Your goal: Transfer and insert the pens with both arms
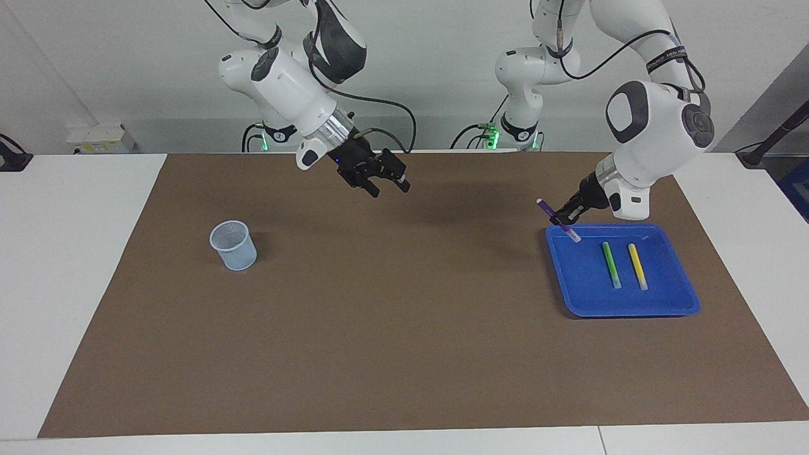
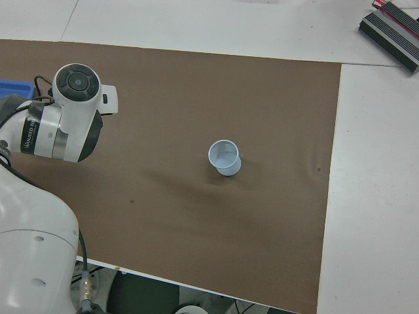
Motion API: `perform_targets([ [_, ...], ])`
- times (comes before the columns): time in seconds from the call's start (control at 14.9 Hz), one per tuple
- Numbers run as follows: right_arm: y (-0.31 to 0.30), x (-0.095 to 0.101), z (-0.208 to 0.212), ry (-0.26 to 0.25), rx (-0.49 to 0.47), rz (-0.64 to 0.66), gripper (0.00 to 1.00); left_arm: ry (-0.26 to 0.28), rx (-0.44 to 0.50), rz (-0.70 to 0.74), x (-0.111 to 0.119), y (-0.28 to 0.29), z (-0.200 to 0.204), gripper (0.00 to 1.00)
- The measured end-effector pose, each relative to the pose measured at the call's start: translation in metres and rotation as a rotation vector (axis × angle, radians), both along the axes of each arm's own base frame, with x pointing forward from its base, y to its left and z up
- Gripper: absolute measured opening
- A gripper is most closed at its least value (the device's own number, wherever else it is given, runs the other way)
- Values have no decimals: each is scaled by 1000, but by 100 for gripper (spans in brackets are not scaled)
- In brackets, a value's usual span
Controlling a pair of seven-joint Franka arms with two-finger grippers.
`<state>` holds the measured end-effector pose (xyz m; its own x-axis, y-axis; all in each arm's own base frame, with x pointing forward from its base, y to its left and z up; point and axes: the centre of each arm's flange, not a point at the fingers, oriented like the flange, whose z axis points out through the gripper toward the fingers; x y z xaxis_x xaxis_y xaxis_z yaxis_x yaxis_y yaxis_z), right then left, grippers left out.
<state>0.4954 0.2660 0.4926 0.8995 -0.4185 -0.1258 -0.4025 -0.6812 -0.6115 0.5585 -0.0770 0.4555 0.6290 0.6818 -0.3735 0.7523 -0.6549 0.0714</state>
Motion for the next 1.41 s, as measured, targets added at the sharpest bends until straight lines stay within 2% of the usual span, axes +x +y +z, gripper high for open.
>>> perform_targets([
  [0.2, 11, -5, 0, 1, 3, 6, 100, 77, -82, 166, -2, -21, 4, 17],
  [0.47, 26, -13, 2, 22, 13, -11, 100, 168, -142, 318, -10, -57, 15, 17],
  [0.67, 35, -13, 2, -2, 20, -34, 100, 214, -157, 375, -19, -79, 23, 17],
  [0.87, 68, -23, 2, -56, 34, -30, 100, 251, -160, 426, -30, -88, 23, 17],
  [1.08, 101, -33, 3, -62, 56, -37, 100, 263, -157, 501, -41, -92, 23, 17],
  [1.41, 146, -46, -6, -100, 70, -7, 100, 266, -173, 558, -63, -103, 25, 17],
])
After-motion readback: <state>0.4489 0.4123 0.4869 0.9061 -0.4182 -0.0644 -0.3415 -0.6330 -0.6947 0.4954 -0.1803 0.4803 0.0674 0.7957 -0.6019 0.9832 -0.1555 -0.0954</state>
